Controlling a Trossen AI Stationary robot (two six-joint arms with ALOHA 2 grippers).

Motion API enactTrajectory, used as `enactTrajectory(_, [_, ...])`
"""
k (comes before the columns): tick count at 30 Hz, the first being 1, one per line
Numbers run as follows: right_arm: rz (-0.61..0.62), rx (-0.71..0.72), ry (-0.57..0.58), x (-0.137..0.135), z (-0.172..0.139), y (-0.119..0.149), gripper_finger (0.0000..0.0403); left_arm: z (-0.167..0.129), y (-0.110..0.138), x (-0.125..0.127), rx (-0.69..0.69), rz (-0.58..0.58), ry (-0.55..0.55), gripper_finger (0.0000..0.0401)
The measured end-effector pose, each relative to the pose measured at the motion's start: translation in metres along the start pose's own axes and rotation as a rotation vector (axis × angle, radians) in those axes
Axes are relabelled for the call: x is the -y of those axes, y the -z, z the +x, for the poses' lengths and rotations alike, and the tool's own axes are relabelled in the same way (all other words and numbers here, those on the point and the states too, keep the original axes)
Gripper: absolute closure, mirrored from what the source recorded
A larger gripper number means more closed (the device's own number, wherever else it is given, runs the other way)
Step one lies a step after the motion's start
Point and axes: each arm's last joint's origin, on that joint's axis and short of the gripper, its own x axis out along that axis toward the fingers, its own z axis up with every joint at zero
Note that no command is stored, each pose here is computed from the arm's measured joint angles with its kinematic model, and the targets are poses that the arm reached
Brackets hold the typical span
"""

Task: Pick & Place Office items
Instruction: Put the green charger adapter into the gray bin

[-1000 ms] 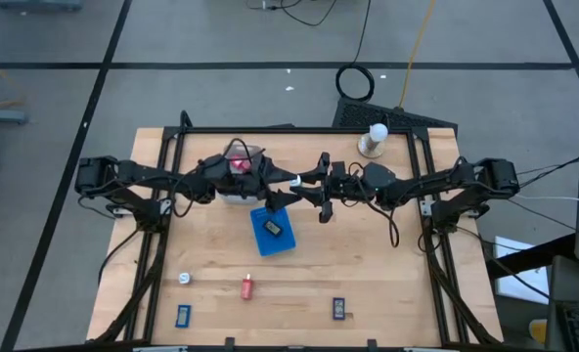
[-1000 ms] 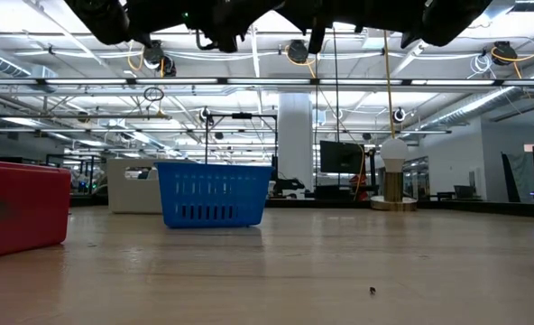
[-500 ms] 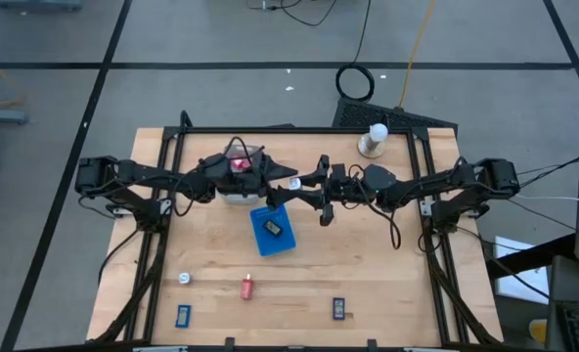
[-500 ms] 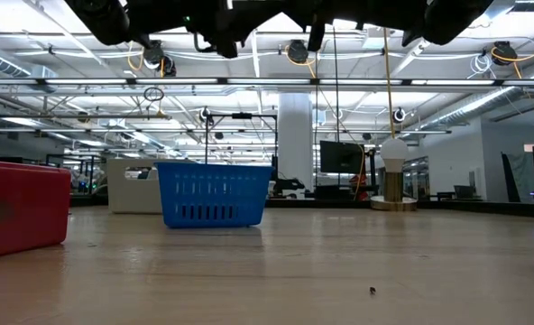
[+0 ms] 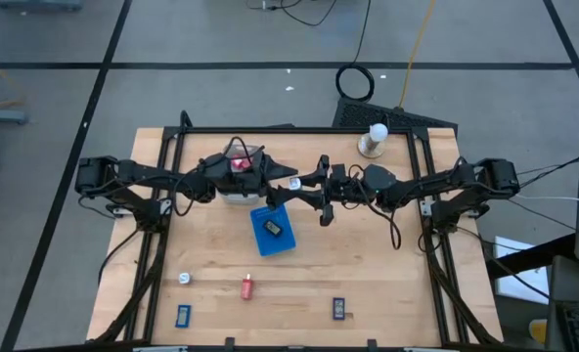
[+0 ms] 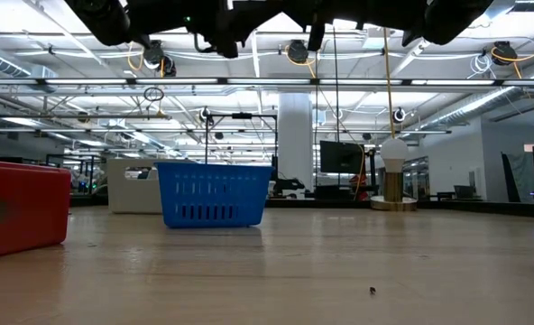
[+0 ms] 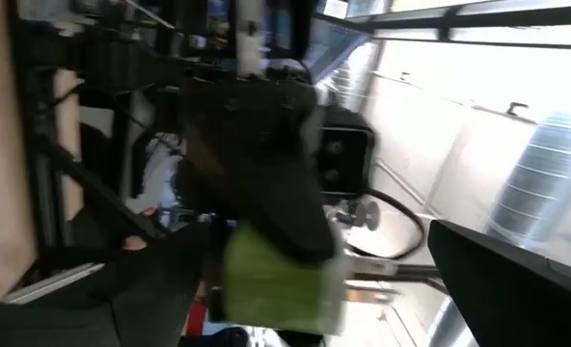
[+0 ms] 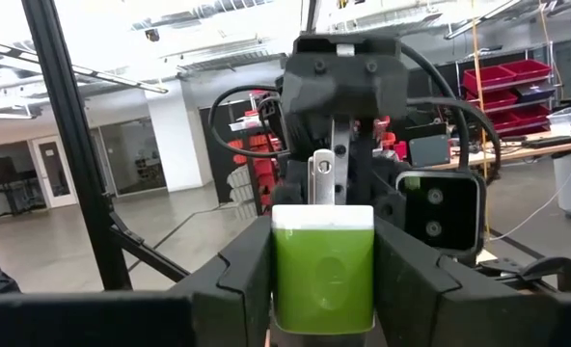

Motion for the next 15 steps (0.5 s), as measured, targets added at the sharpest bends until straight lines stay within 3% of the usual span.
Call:
enactTrajectory(10, [-0.005,0.0,0.0,0.0,0.0,0.0,0.0278,0.0,-0.0002,0.0013,0.013,-0.001,0.016,0.0006])
enactTrajectory(15, [-0.004,-0.006,0.001,0.0001,0.0,0.0005,0.0278,0.0,0.0005,0.0011,-0.008,-0.01,0.01,0.0047])
